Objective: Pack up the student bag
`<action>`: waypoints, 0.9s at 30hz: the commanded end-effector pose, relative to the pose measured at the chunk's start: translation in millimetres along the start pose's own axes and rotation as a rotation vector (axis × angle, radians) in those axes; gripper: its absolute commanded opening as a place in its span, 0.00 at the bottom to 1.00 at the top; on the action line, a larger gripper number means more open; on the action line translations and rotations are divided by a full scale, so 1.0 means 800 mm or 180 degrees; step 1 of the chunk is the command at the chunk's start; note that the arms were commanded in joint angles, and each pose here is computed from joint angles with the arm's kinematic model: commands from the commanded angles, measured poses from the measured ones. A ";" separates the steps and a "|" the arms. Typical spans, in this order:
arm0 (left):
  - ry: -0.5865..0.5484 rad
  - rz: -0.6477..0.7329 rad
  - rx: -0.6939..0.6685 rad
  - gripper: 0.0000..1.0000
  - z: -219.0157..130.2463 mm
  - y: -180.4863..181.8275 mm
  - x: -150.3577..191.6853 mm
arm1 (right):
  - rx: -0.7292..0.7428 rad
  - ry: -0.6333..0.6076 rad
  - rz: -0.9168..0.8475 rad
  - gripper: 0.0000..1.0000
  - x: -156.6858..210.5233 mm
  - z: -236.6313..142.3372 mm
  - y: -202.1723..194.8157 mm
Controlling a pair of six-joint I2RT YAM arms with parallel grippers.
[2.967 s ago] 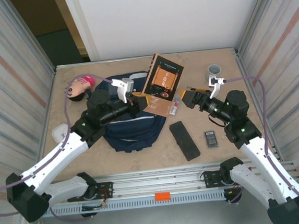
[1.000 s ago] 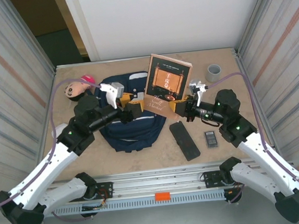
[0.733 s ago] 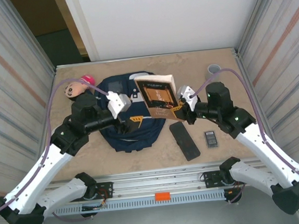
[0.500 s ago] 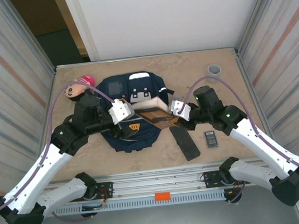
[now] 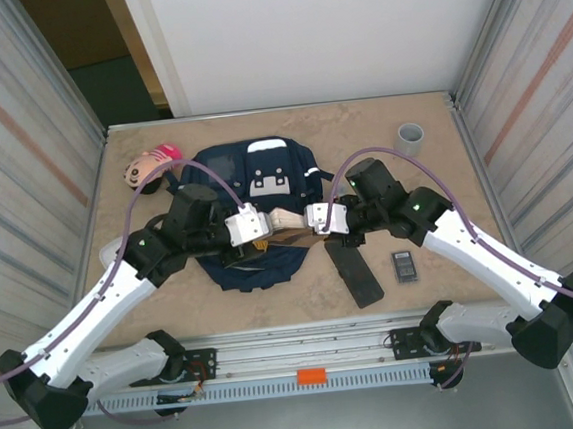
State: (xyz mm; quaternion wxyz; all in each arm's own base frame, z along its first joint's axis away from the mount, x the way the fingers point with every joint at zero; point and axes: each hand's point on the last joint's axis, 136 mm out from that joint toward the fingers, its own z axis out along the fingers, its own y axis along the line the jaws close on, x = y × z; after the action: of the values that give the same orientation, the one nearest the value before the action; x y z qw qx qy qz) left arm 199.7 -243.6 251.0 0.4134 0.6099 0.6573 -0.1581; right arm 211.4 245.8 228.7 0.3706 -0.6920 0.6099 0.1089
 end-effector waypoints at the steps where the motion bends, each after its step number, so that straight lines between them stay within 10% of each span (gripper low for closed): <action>1: -0.0424 0.0118 -0.0039 0.04 -0.012 -0.004 -0.027 | 0.0161 -0.0428 0.0009 0.35 -0.036 -0.026 -0.021; 3: -0.0688 0.0015 -0.0166 0.00 -0.019 0.006 -0.033 | 0.0349 -0.0723 0.0530 0.66 -0.038 -0.045 -0.047; 9: -0.1485 -0.0610 0.0038 0.00 -0.047 0.021 -0.058 | 0.0547 -0.2084 0.2057 0.99 -0.017 -0.126 -0.101; 24: -0.2069 -0.1061 0.0773 0.00 -0.051 0.012 -0.100 | -0.0292 -0.2537 0.2402 0.99 -0.042 -0.112 -0.039; 27: -0.2066 -0.1125 0.0705 0.00 -0.048 0.019 -0.099 | -0.0503 -0.2586 0.2338 0.87 -0.052 -0.115 -0.033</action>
State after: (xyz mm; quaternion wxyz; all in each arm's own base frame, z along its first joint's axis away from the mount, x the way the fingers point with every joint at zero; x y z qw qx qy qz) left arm 198.9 -264.7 312.1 0.4721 0.4411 0.6078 -0.4617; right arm 211.5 212.2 311.6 0.4727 -0.3368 0.6392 0.5045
